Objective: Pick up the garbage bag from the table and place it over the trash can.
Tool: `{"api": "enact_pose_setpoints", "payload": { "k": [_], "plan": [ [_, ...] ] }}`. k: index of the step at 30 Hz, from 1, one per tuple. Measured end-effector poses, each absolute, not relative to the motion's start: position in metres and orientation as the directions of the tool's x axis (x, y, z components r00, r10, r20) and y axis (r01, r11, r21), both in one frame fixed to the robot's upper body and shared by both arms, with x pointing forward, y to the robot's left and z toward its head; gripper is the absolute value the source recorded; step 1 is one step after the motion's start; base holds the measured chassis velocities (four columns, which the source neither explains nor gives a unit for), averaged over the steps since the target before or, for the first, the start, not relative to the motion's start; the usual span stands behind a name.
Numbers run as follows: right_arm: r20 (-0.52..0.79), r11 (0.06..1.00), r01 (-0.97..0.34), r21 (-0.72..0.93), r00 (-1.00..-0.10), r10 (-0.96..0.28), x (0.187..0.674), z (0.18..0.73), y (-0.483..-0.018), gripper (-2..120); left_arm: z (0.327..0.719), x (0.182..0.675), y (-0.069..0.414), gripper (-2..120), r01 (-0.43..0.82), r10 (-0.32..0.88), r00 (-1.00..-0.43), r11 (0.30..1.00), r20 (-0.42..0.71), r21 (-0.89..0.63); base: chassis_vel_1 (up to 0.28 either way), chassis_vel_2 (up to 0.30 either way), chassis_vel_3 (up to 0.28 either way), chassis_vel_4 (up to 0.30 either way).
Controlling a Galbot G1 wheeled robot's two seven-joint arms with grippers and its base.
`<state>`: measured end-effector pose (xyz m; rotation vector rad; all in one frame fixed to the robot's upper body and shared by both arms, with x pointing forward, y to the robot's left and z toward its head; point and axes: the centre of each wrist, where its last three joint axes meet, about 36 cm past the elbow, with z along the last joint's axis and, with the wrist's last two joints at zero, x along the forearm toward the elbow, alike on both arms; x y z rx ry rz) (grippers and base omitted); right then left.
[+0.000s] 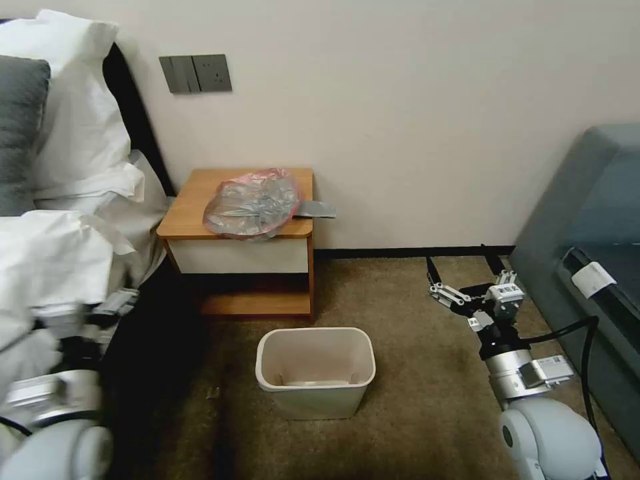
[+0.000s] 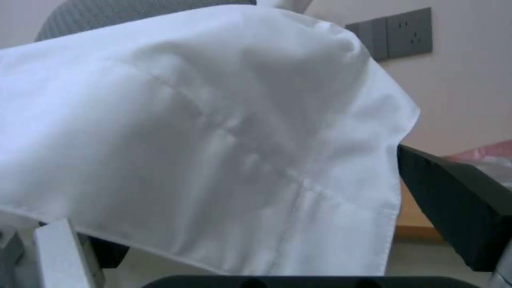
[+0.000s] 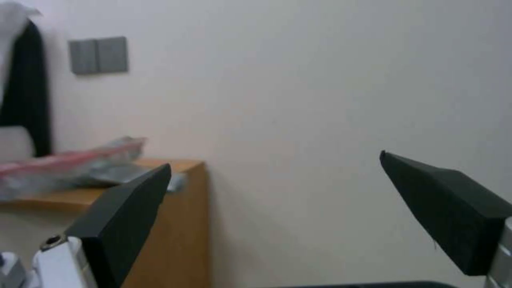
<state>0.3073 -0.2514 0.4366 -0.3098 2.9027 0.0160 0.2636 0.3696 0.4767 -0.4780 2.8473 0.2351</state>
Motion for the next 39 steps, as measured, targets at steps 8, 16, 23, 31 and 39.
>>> {"api": "enact_pose_setpoints", "payload": {
  "k": [8, 16, 23, 31, 39],
  "plan": [
    [-0.199, 0.956, -0.293, 0.006, -0.937, -0.286, 0.323, 0.422, -0.225, 100, 0.477, 0.263, 0.368, 100, -0.322, -0.288, -0.921, 0.942, -0.263, 0.096, 0.000, 0.000, 0.000, 0.000],
    [-0.198, 0.933, -0.351, -0.079, -0.912, -0.360, 0.352, 0.419, -0.218, 100, 0.446, 0.269, 0.315, 100, 0.039, 0.012, -0.988, 0.984, -0.156, -0.174, 0.000, 0.000, 0.000, 0.000],
    [-0.227, 0.891, -0.356, -0.280, -0.878, -0.422, 0.399, 0.420, -0.217, 100, 0.440, 0.267, 0.304, 100, 0.102, 0.070, -0.988, 0.967, -0.140, -0.234, 0.000, 0.000, 0.000, 0.000],
    [-0.166, 0.746, -0.355, -0.564, -0.836, -0.523, 0.450, 0.409, -0.221, 100, 0.430, 0.263, 0.297, 100, 0.086, 0.062, -0.990, 0.978, -0.126, -0.192, 0.000, 0.000, 0.000, 0.000],
    [-0.111, 0.489, -0.256, -0.834, -0.791, -0.602, 0.517, 0.412, -0.207, 100, 0.416, 0.259, 0.291, 100, 0.031, 0.015, -0.992, 0.992, -0.124, -0.125, 0.000, 0.000, 0.000, 0.000]
  ]
}}
